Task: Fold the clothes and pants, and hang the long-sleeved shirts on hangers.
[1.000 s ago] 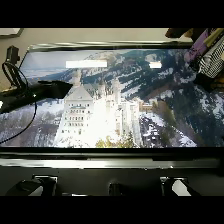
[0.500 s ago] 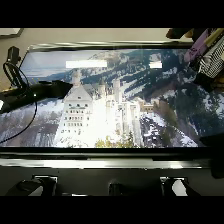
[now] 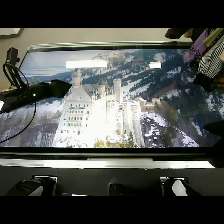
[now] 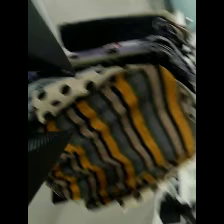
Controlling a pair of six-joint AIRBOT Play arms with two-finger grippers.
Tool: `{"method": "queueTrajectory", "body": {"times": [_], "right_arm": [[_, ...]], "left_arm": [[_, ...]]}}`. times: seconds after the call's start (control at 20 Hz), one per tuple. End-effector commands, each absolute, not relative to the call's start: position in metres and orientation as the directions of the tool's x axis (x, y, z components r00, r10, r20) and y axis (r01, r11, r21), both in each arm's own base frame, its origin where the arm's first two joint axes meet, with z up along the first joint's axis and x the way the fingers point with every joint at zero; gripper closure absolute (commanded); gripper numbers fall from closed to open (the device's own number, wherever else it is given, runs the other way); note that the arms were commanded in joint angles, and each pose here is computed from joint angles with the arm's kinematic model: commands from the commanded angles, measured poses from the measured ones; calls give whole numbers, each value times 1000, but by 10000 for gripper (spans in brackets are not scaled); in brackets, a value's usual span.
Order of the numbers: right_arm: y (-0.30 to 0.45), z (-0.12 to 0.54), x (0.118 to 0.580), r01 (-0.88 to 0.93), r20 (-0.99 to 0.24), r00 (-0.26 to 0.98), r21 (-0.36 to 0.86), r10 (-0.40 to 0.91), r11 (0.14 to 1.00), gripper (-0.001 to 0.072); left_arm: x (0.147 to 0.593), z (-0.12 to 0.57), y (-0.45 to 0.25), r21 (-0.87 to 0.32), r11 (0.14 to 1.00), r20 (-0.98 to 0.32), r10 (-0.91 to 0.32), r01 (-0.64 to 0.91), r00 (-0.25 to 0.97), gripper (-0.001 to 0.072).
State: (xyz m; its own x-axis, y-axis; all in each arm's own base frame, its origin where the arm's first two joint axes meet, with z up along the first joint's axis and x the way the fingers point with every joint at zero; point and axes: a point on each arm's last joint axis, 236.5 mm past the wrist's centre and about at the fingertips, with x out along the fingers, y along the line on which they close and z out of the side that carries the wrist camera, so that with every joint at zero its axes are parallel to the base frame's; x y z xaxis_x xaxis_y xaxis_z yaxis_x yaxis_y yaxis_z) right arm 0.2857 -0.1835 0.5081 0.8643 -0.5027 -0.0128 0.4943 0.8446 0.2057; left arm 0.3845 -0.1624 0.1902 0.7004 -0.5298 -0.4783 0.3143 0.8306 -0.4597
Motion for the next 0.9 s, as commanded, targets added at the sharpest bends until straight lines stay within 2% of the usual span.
{"method": "queueTrajectory", "body": {"times": [0.0,0.1,0.2,0.3,0.35,0.45,0.5,0.55,0.6,0.65,0.85], "right_arm": [[-86,383,369,36,-440,898,112,17,993,364],[-57,330,385,-22,-560,825,103,76,994,365],[-21,268,378,-85,-704,701,76,114,993,365],[24,219,363,-170,-777,604,91,177,981,365],[42,196,353,-186,-806,561,95,186,978,365],[67,157,335,-213,-845,501,90,188,973,365],[74,139,328,-215,-859,481,80,177,973,367],[81,120,321,-227,-875,452,76,174,971,479],[86,104,313,-241,-894,412,79,176,967,647],[90,90,305,-251,-911,371,90,181,964,678],[93,76,293,-252,-929,316,114,193,961,680]], "left_arm": [[377,175,-150,-446,859,-551,-484,251,679,23],[363,153,-133,-387,898,-652,-426,207,628,30],[351,138,-115,-318,929,-722,-368,190,586,37],[344,133,-102,-265,945,-755,-326,191,569,46],[342,132,-98,-242,949,-758,-314,201,571,121],[338,126,-95,-210,951,-769,-304,226,563,471],[335,122,-94,-207,952,-779,-300,226,551,603],[333,118,-94,-206,952,-784,-298,225,544,626],[333,116,-93,-200,952,-788,-296,230,540,626],[332,114,-93,-189,951,-789,-296,246,538,678],[332,114,-93,-146,943,-791,-293,300,538,681]]}}
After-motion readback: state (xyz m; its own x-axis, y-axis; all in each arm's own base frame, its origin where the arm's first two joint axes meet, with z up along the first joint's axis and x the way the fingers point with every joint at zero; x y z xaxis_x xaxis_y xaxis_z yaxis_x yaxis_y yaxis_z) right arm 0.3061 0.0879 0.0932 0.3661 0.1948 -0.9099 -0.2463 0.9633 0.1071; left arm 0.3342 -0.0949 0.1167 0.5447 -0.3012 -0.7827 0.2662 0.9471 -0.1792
